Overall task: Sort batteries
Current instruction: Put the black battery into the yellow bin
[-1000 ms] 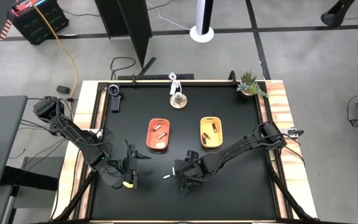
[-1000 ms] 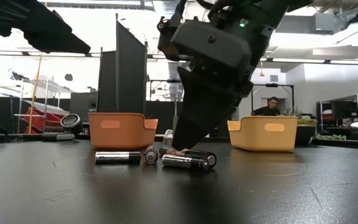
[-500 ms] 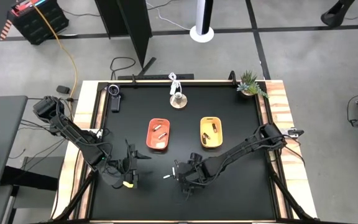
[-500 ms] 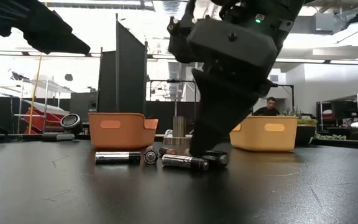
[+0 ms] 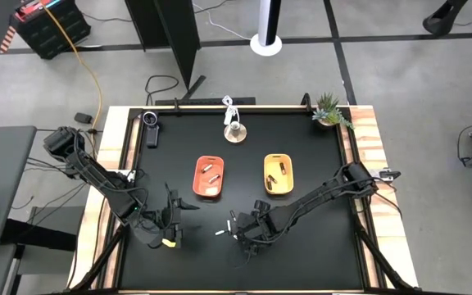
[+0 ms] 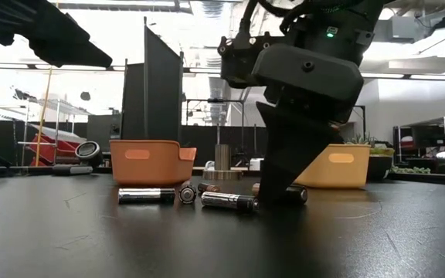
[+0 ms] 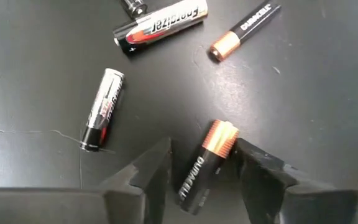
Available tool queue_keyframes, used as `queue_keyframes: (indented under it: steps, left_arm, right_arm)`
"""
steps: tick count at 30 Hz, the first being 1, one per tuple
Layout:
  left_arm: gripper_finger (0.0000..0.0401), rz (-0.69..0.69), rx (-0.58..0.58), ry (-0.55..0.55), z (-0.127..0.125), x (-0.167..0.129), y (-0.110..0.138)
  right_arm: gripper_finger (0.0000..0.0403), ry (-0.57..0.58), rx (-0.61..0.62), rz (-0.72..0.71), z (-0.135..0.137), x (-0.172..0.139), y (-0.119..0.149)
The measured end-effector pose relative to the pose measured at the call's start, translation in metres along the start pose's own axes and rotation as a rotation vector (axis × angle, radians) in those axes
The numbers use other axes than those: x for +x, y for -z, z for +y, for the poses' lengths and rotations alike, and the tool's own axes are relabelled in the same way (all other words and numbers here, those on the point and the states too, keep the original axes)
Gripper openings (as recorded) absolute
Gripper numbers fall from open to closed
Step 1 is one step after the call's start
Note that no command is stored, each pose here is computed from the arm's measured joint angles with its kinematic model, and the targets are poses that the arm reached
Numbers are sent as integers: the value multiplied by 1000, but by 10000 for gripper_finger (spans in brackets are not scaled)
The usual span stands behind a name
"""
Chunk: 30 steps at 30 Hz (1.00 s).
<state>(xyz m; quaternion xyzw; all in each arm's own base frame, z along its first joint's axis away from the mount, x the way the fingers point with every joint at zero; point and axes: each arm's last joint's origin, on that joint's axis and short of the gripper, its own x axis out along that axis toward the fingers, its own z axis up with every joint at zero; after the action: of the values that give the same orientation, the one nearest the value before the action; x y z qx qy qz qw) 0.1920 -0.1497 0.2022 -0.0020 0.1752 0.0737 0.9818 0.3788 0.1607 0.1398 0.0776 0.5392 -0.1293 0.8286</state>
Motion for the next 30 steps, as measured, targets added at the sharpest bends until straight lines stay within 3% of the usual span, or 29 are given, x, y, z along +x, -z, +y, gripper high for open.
queue_keyframes:
  steps: [16, 30]
  left_arm:
    - [277, 0, 0, 0, 0, 0, 0]
    - [277, 0, 1, 0, 0, 0, 0]
  right_arm:
    - [41, -13, -47, 80, -7, 16, 0]
    - [27, -5, -74, 20, -9, 5, -6]
